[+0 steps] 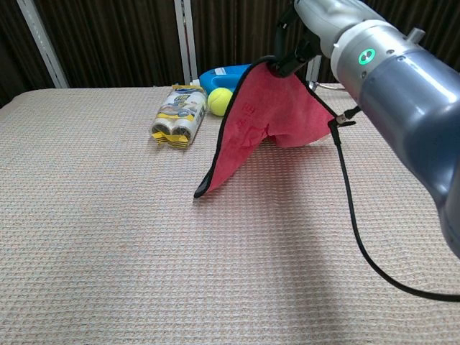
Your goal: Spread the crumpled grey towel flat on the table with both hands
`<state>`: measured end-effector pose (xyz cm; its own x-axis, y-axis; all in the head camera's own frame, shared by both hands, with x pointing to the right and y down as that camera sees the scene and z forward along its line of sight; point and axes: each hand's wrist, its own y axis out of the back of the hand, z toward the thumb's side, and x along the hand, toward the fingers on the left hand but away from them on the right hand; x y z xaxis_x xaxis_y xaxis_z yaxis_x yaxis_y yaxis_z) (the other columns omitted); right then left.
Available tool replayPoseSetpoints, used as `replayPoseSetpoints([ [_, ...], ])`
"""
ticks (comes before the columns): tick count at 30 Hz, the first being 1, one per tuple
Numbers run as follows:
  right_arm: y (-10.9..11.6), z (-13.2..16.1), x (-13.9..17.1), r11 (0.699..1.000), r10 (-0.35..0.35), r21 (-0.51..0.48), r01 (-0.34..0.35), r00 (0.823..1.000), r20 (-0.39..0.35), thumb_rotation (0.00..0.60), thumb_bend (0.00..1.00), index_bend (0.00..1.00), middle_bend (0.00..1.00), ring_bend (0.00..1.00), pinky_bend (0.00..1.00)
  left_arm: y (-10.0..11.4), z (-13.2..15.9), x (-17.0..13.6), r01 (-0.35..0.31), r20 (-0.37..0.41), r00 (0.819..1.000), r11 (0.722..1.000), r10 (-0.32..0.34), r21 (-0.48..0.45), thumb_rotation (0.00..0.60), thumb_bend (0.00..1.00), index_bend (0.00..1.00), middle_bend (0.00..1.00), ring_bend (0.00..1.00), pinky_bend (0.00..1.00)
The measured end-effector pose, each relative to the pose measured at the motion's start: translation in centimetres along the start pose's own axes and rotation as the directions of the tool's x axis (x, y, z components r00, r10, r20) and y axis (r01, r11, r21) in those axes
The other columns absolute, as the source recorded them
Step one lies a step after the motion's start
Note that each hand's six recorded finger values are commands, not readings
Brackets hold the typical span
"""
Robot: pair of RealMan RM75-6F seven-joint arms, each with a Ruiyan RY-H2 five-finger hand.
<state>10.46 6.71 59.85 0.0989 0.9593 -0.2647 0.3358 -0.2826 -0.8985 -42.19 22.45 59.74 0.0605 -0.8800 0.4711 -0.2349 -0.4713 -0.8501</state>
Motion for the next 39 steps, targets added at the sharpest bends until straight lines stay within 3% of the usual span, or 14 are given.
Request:
replayPoseSetpoints([
  [10, 1.3, 2.8, -2.5, 0.999, -0.032, 0.037, 0.032, 0.999, -0.011, 0.6, 0.5, 0.68, 0.26, 0.08, 0.09, -0.3, 0.3, 1.3, 0.026, -0.009, 1.0, 1.0, -0.026, -0.001, 0.6, 0.08, 0.06, 0.0, 0.0, 0.06],
  [16, 2.0, 3.7, -4.0, 0.998, -0.047, 0.035, 0.047, 0.999, -0.01, 0.6, 0.5, 0.68, 0.26, 0.08, 0.09, -0.4, 2.0, 2.9, 0.021, 0.011, 1.0, 1.0, -0.02, -0.024, 0.6, 0.09, 0.11, 0.0, 0.0, 0.06],
  [26, 1.9, 4.0, -5.0, 0.998, -0.042, 0.042, 0.042, 0.999, 0.002, 0.6, 0.5, 0.68, 0.26, 0.08, 0.09, -2.7, 8.6, 7.1, -0.015, 0.056, 0.998, 0.986, 0.025, -0.167, 0.6, 0.11, 0.22, 0.0, 0.0, 0.06],
  [31, 1.7, 3.7, -4.8, 0.998, -0.037, 0.044, 0.037, 0.999, 0.014, 0.6, 0.5, 0.68, 0.26, 0.08, 0.09, -4.6, 12.2, 9.1, -0.029, 0.068, 0.997, 0.973, 0.045, -0.229, 0.6, 0.09, 0.21, 0.0, 0.0, 0.06],
  [39, 1.7, 4.0, -4.2, 0.997, -0.043, 0.069, 0.042, 0.999, 0.013, 0.6, 0.5, 0.68, 0.26, 0.08, 0.09, -7.4, 16.4, 12.5, 0.001, 0.067, 0.998, 0.964, 0.017, -0.265, 0.6, 0.1, 0.22, 0.0, 0.0, 0.06],
])
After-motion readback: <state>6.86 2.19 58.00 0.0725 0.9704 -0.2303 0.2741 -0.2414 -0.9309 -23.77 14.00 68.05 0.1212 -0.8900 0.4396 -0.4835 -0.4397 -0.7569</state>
